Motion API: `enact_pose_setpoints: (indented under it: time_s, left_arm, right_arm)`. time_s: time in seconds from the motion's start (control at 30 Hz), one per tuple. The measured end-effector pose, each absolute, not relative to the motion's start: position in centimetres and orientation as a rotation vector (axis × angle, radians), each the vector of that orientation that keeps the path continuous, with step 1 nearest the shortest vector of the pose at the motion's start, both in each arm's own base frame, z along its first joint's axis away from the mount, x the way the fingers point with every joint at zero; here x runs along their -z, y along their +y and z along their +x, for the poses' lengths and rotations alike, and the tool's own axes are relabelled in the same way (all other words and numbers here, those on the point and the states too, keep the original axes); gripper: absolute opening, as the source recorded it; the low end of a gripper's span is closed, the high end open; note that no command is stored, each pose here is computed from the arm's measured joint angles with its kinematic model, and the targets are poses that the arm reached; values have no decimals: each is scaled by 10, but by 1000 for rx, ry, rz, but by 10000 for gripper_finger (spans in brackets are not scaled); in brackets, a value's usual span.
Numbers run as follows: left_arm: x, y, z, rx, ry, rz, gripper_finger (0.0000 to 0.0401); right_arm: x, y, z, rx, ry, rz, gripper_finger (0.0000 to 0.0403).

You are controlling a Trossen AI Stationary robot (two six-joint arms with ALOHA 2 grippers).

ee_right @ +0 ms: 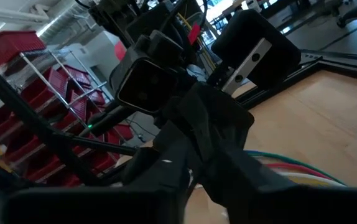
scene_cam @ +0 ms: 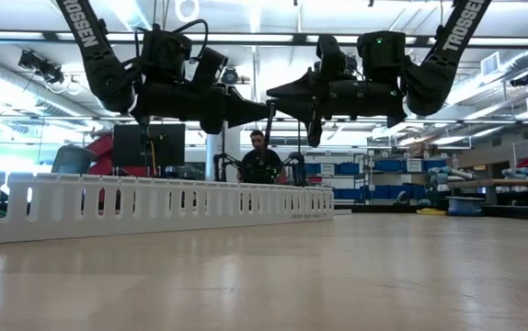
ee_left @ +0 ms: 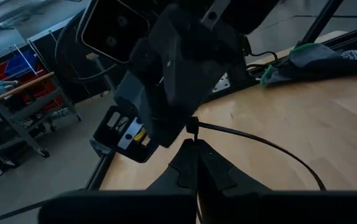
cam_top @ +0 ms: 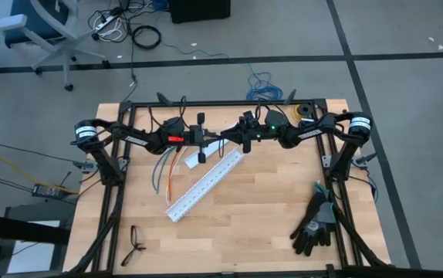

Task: Ziptie cables
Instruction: Wrap the cable wires with the black zip tie

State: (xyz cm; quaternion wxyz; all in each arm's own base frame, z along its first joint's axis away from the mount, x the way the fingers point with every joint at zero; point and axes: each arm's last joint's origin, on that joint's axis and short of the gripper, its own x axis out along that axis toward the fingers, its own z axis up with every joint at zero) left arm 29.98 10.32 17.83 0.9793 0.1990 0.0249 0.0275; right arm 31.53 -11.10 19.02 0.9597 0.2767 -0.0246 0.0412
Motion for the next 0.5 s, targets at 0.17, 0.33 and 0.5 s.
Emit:
enact_pose_setpoints:
  time_s: [0.17, 0.33, 0.5]
  left_arm:
    - [-177, 103, 300, -53, 61, 398, 0]
    - [-176, 97, 302, -27, 64, 395, 0]
    - [-175, 93, 303, -13, 69, 393, 0]
  right_arm:
    - [-188, -112, 315, -75, -29, 498, 4]
    - [-189, -124, 311, -14, -62, 484, 0]
    - [-191, -131, 308, 11, -85, 490, 0]
